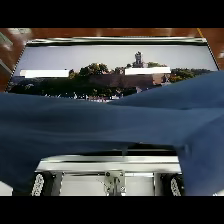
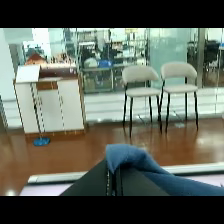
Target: Fold the shirts.
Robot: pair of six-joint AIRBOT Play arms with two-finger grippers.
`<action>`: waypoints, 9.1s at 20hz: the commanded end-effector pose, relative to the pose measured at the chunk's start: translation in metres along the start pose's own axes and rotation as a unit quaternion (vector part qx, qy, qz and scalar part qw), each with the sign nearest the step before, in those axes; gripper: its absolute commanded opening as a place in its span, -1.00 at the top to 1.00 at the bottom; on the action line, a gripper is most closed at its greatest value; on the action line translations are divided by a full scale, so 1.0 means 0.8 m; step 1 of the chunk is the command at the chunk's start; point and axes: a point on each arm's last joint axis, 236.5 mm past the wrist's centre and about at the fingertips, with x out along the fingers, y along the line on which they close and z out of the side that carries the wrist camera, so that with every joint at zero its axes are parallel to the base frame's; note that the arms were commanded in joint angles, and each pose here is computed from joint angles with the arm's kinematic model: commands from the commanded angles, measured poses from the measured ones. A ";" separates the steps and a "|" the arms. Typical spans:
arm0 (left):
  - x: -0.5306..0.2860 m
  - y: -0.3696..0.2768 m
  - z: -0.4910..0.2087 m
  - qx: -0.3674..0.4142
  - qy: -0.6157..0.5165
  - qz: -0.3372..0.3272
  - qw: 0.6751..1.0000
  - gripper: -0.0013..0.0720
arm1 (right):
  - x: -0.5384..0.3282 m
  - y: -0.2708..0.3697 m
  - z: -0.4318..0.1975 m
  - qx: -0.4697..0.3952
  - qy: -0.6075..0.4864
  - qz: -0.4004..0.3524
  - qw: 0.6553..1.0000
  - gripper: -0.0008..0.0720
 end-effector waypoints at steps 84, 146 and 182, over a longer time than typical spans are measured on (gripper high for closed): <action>0.020 -0.019 -0.814 -0.383 0.756 -0.073 0.527 -0.60 | -0.055 -0.159 -0.712 0.335 0.665 -0.137 0.653 -0.67; 0.323 -0.016 -0.795 -0.358 0.634 -0.069 0.682 -0.64 | 0.226 -0.195 -0.805 0.308 0.557 -0.101 0.764 -0.62; 0.213 -0.500 -0.666 -0.272 0.599 -0.454 0.601 0.87 | 0.134 -0.060 -0.495 0.351 0.556 0.045 0.752 0.82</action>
